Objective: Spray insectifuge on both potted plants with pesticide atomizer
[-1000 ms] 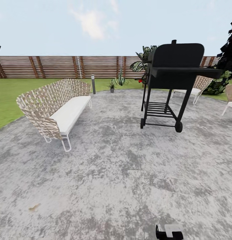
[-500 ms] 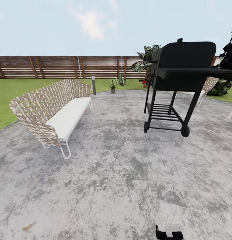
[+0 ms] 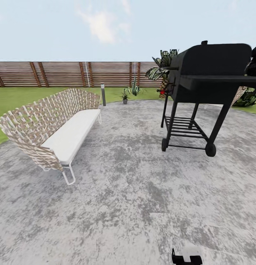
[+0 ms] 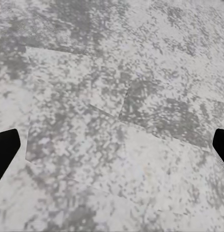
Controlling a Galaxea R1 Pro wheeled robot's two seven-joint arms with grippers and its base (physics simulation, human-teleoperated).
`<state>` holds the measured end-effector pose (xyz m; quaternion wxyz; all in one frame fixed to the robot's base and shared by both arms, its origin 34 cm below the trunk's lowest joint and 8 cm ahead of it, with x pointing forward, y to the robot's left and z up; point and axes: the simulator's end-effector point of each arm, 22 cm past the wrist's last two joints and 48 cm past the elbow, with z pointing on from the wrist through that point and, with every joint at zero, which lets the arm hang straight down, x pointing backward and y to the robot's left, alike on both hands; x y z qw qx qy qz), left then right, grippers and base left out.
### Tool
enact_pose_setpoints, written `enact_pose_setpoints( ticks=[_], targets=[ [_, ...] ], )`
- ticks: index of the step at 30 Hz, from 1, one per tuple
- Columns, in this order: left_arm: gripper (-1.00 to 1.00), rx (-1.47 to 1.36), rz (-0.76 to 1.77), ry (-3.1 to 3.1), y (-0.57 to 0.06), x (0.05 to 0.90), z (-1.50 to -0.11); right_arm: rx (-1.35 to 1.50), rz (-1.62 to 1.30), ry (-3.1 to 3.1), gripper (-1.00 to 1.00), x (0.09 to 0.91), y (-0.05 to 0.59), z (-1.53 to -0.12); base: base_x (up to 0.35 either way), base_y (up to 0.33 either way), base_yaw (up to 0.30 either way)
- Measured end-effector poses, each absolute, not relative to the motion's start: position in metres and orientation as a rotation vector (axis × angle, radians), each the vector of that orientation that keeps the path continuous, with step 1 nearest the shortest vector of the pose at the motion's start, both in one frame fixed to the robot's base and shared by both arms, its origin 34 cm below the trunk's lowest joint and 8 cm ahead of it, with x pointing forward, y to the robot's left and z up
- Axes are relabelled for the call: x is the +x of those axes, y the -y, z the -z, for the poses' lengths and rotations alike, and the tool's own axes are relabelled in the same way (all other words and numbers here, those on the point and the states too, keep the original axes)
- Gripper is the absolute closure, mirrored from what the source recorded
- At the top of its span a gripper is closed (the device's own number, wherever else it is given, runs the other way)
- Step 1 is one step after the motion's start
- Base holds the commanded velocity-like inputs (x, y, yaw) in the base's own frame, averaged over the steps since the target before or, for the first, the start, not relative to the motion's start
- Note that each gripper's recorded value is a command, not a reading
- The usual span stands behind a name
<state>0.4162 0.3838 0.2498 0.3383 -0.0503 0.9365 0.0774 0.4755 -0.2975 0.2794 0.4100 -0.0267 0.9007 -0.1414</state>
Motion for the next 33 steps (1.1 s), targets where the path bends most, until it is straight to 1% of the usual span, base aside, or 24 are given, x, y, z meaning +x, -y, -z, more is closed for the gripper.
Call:
enact_pose_setpoints(
  ticks=[33],
  targets=[
    [1.00,-0.131,-0.202,-2.439,-0.3839,0.4160,-0.2498,-0.067,0.356,-2.268,-1.00,0.4755,0.2976,-0.2794,0.337,0.000,0.000]
  ],
)
